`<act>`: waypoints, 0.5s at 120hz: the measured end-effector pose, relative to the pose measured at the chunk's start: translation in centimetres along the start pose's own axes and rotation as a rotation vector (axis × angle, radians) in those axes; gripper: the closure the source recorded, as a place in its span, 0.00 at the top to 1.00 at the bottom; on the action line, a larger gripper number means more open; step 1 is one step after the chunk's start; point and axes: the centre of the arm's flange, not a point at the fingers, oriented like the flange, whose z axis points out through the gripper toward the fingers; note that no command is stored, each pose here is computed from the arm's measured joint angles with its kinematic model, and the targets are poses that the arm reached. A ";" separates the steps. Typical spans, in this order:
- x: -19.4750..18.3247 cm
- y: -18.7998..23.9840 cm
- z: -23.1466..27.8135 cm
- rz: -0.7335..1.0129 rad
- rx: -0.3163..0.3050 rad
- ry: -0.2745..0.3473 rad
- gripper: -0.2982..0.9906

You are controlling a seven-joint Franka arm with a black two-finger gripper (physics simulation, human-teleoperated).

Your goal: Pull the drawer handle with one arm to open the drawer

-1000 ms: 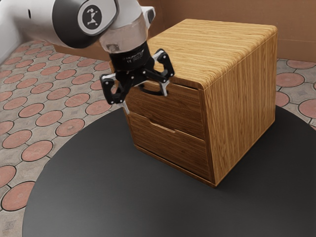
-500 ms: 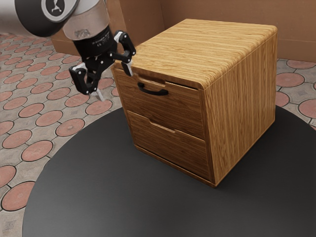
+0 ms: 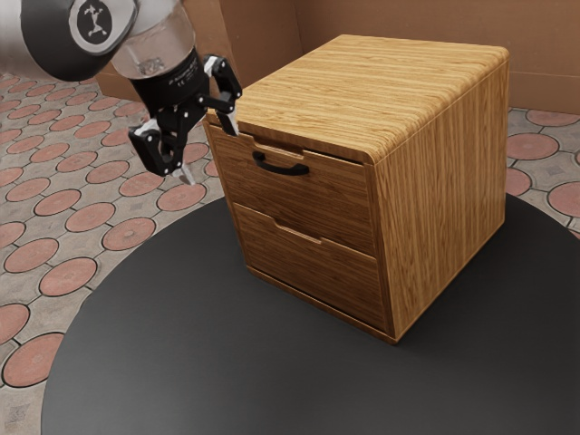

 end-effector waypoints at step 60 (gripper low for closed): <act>2.3 -0.8 4.5 -0.148 -0.261 -0.076 0.76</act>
